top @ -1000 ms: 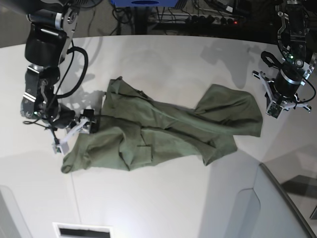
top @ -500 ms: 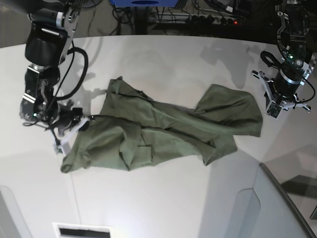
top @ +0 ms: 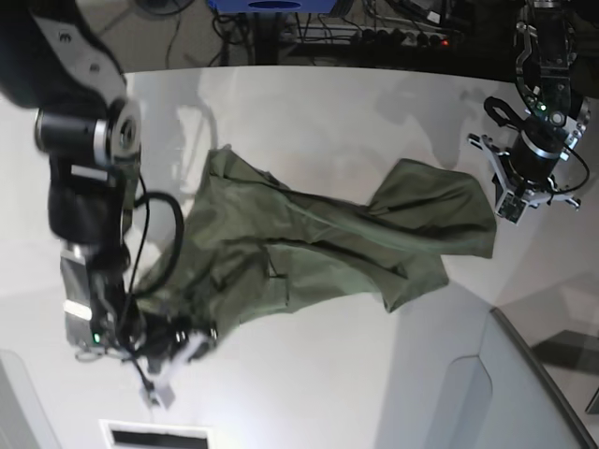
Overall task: Layout the t-shirt on the table in an organized manner, then fold the t-shirt properly
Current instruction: 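Release the shirt and lift both grippers, then lower the right gripper onto the shirt's hem and grasp it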
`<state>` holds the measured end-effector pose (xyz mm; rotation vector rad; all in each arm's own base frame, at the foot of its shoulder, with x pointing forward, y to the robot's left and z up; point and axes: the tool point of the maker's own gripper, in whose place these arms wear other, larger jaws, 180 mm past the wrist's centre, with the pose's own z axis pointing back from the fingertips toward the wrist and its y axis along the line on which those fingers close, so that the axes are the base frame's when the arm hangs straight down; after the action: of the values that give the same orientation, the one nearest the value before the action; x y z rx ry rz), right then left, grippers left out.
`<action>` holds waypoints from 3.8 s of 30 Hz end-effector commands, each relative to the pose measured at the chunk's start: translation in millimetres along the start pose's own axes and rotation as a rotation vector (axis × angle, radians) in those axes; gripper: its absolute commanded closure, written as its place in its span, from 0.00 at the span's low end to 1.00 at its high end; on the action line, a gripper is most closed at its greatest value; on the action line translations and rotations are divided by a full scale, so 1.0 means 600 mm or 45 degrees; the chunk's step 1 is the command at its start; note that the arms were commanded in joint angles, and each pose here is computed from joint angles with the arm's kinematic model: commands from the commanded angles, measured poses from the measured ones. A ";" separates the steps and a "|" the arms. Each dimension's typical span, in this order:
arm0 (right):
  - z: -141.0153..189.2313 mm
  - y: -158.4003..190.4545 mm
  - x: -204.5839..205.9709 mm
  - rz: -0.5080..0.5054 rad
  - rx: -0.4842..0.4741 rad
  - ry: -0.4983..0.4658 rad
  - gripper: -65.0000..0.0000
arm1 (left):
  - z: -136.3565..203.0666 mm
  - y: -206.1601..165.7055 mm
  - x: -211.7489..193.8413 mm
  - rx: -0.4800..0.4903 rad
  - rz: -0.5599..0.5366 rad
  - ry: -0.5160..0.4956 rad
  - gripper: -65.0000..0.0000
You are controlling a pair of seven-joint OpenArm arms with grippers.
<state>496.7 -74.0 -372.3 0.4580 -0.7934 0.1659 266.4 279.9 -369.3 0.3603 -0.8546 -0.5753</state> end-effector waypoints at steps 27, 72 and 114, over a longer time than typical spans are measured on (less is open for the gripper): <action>0.043 -0.057 -0.061 0.190 -0.138 -0.089 0.92 | -0.013 -0.094 0.030 -0.069 -0.086 -0.010 1.00; -0.002 -0.114 -0.120 0.104 -0.345 0.092 0.94 | -0.109 -0.095 -0.071 -0.139 0.099 0.196 1.00; 0.214 -0.118 -0.273 -0.110 -0.752 0.155 0.95 | -0.056 -0.014 -0.030 -0.047 -0.108 0.087 1.00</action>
<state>308.3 -186.8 -449.0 -0.0667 -0.6106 -0.1290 268.4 287.9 -417.9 0.3699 -0.7100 -0.6566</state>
